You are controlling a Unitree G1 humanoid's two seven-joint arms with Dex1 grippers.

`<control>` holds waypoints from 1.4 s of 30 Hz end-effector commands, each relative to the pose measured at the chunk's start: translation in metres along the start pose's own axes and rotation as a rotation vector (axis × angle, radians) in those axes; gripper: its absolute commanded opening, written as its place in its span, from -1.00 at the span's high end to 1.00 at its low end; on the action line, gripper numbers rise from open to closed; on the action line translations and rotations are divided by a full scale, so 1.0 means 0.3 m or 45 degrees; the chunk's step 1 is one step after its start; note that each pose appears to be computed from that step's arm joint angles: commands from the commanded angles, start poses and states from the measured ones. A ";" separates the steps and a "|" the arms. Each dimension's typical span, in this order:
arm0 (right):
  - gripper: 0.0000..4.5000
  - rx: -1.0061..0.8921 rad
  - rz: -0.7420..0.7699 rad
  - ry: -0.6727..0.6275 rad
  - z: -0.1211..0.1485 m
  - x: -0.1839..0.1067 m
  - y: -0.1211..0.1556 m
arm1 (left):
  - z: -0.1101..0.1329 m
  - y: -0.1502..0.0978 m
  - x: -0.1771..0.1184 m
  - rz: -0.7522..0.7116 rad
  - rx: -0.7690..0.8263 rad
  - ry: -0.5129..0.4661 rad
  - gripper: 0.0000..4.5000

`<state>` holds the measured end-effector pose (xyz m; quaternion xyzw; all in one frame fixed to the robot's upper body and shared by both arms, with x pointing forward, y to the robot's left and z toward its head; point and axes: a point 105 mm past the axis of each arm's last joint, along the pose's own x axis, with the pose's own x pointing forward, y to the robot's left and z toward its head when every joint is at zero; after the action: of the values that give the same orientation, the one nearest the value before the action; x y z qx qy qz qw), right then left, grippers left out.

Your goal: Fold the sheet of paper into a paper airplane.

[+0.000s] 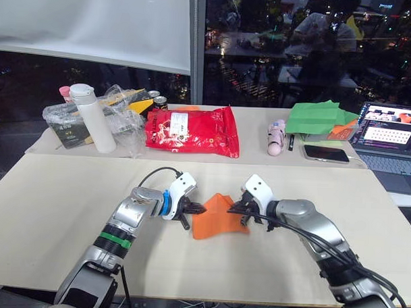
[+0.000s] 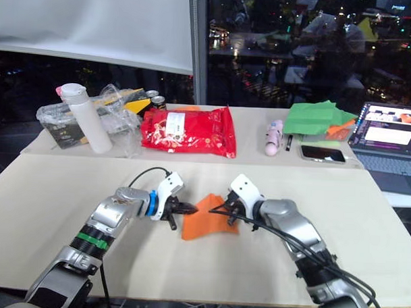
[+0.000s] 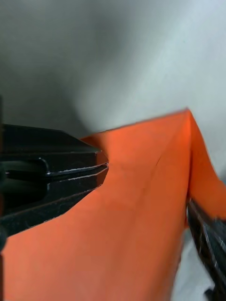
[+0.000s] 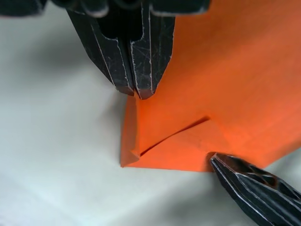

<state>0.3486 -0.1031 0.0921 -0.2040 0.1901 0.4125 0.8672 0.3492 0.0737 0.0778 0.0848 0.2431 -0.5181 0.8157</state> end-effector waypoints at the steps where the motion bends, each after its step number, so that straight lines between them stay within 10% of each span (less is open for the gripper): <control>1: 0.98 -0.177 0.041 -0.021 0.027 0.019 -0.012 | -0.006 -0.021 0.008 -0.025 0.020 0.002 1.00; 10: 0.98 -0.502 0.013 0.007 0.016 0.012 0.017 | -0.019 -0.021 0.004 -0.017 0.011 0.006 1.00; 18: -0.28 -0.443 -0.008 -0.048 0.022 -0.063 0.043 | -0.019 -0.027 0.019 -0.033 0.021 0.015 1.00; 33: -0.28 0.616 -0.117 -0.086 -0.095 -0.243 0.051 | -0.021 -0.033 0.041 -0.048 0.037 0.015 1.00; 42: -0.28 0.447 -0.219 -0.240 0.014 -0.163 0.000 | -0.011 -0.030 0.048 -0.034 0.040 0.001 1.00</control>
<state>0.3158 -0.1382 0.1133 -0.0098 0.1823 0.3079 0.9337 0.3445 0.0594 0.0727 0.0859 0.2291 -0.5375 0.8070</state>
